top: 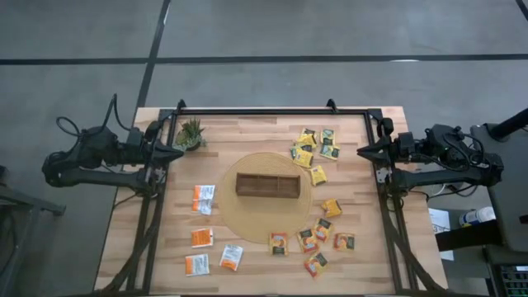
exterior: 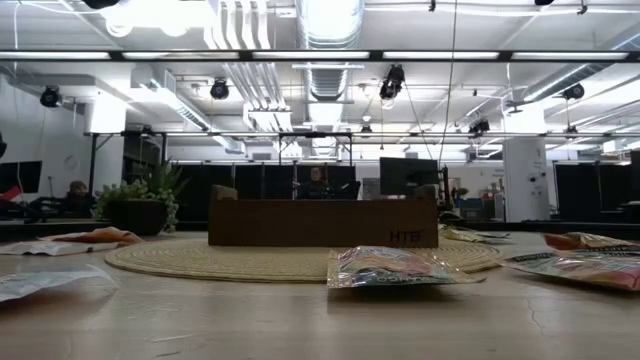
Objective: Pick & Place Tea
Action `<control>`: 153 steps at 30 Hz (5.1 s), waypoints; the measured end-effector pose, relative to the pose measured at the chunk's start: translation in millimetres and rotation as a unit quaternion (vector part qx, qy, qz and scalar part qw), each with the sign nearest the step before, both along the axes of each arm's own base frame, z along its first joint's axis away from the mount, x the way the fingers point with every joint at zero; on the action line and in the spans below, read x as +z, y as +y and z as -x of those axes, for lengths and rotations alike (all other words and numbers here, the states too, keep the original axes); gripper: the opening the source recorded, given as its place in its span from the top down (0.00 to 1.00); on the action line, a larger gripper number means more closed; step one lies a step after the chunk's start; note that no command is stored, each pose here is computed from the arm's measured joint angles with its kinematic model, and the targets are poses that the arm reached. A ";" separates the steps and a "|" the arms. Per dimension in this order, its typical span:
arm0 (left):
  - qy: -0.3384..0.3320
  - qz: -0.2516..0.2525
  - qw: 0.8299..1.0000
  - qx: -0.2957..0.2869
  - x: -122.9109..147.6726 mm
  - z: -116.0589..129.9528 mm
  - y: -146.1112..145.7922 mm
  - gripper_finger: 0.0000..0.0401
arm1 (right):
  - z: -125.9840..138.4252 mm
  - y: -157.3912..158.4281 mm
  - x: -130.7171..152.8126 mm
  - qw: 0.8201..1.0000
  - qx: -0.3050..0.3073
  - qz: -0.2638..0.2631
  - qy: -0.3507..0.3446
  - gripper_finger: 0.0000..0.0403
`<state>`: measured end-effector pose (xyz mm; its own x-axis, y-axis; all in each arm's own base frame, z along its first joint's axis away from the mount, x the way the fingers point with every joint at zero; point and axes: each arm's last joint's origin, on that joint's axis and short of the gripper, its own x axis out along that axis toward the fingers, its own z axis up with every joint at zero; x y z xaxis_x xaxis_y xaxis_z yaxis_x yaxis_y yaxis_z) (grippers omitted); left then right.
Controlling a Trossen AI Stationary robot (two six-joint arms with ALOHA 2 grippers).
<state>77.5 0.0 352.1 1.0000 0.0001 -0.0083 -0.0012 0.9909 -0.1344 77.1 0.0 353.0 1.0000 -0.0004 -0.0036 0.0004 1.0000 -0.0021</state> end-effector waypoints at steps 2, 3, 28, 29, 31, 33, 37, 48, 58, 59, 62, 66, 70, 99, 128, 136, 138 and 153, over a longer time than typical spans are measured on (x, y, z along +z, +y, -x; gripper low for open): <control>0.000 0.000 1.000 0.000 0.1 0.0 0.0 1.00 | 0.0 0.0 0.0 1.000 0.000 0.000 0.000 0.92; 0.000 0.000 1.000 0.000 0.0 0.0 0.0 1.00 | 0.0 0.0 0.0 1.000 0.000 0.000 0.000 0.92; 0.000 0.000 1.000 0.000 0.0 0.0 0.0 1.00 | -0.1 0.0 0.7 1.000 0.000 0.000 -0.003 0.92; 0.000 0.000 1.000 0.000 0.0 0.0 0.0 1.00 | -0.1 0.0 0.7 1.000 0.000 -0.001 -0.004 0.92; 0.000 0.000 1.000 0.000 0.0 0.0 0.0 1.00 | -0.1 0.0 1.1 1.000 0.000 0.000 -0.005 0.92; 0.000 0.000 1.000 0.000 0.0 0.0 0.0 1.00 | -0.1 0.0 1.3 1.000 0.000 0.000 -0.007 0.92; 0.000 0.000 1.000 0.000 0.0 0.0 0.0 1.00 | -4.3 0.1 1.7 0.999 0.001 0.034 -0.011 0.92; 0.000 0.000 1.000 0.000 0.0 0.0 0.0 1.00 | -61.2 0.2 -15.9 0.999 0.004 0.049 0.000 0.92; 0.000 0.000 1.000 0.000 0.0 0.0 0.0 1.00 | -98.0 -4.5 -39.2 0.991 -0.072 0.032 0.105 0.92; 0.000 0.000 1.000 0.000 0.0 0.0 0.0 1.00 | -100.1 -5.7 -45.3 0.987 -0.092 0.031 0.129 0.92; 0.000 0.000 1.000 0.000 0.0 0.0 0.0 1.00 | -104.2 -10.4 -56.6 0.968 -0.173 0.045 0.176 0.92; 0.000 0.000 1.000 0.000 0.0 0.0 0.0 1.00 | -106.5 -15.4 -65.9 0.938 -0.266 0.061 0.212 0.92; 0.000 0.000 1.000 0.000 0.0 0.0 0.0 1.00 | -106.5 -18.8 -71.7 0.925 -0.282 0.076 0.241 0.92; 0.000 0.000 1.000 0.000 0.0 0.0 0.0 1.00 | -76.7 -117.2 -132.7 0.913 -0.287 -0.140 0.256 0.92; 0.000 0.000 1.000 0.000 0.0 0.0 0.0 1.00 | -101.8 -157.7 -180.1 0.887 -0.267 -0.136 0.351 0.74; 0.005 0.006 1.000 0.000 -0.9 0.0 0.0 1.00 | -101.2 -157.0 -178.8 0.884 -0.274 -0.154 0.345 0.62; 0.035 0.021 0.999 0.001 -7.1 2.0 0.0 1.00 | -101.1 -157.1 -179.5 0.881 -0.279 -0.167 0.343 0.59; 0.069 0.030 0.997 0.002 -13.6 1.3 0.0 1.00 | -100.0 -171.5 -210.7 0.849 -0.273 -0.261 0.369 0.51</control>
<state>76.1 0.0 338.5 0.9894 0.0003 -0.1455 -0.0286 0.9810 -0.1919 177.0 -171.5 142.4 0.5758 -0.2686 -0.7722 0.6562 0.7153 0.2405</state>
